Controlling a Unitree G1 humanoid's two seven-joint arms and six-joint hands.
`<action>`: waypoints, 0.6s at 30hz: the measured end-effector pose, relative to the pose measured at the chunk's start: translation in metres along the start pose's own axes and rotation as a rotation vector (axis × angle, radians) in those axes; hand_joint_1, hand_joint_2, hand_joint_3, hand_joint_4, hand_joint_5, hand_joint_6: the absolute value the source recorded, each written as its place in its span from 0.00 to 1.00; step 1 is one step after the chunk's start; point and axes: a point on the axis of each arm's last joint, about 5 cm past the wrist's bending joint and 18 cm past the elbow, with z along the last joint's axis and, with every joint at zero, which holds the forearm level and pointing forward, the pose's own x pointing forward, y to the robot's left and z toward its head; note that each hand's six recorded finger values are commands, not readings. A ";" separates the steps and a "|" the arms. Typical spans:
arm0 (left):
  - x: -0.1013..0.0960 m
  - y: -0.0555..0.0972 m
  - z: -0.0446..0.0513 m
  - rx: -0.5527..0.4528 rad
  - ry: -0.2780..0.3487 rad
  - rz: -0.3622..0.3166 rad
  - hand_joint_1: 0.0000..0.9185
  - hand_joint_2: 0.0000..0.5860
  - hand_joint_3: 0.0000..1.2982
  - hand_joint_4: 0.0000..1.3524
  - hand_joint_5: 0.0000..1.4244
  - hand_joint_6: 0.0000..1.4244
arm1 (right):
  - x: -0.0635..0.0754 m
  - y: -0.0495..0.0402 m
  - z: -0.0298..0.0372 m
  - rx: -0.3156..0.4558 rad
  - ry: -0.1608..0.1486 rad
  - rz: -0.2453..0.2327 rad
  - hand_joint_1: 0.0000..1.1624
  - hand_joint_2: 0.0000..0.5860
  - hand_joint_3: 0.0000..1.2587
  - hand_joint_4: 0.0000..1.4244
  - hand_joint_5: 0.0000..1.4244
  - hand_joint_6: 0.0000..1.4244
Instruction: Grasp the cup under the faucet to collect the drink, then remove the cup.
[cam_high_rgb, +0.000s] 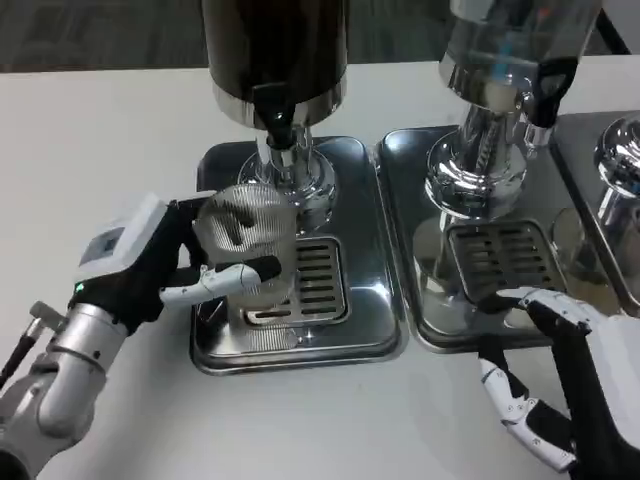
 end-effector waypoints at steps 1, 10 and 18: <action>0.001 -0.001 0.0007 0.000 0.000 -0.004 0.20 0.31 0.41 0.42 0.64 0.88 | -0.001 0.0000 0.0000 -0.001 0.002 0.001 0.37 0.76 0.35 0.23 0.22 0.25; 0.012 -0.002 0.0074 0.017 -0.018 -0.055 0.14 0.29 0.33 0.32 0.53 0.85 | -0.006 0.0007 0.0008 0.000 0.019 0.008 0.37 0.76 0.35 0.23 0.22 0.25; 0.015 0.000 0.0089 0.020 -0.023 -0.111 0.06 0.22 0.24 0.24 0.44 0.73 | -0.006 0.0014 0.0025 0.007 0.018 0.006 0.37 0.76 0.36 0.23 0.23 0.25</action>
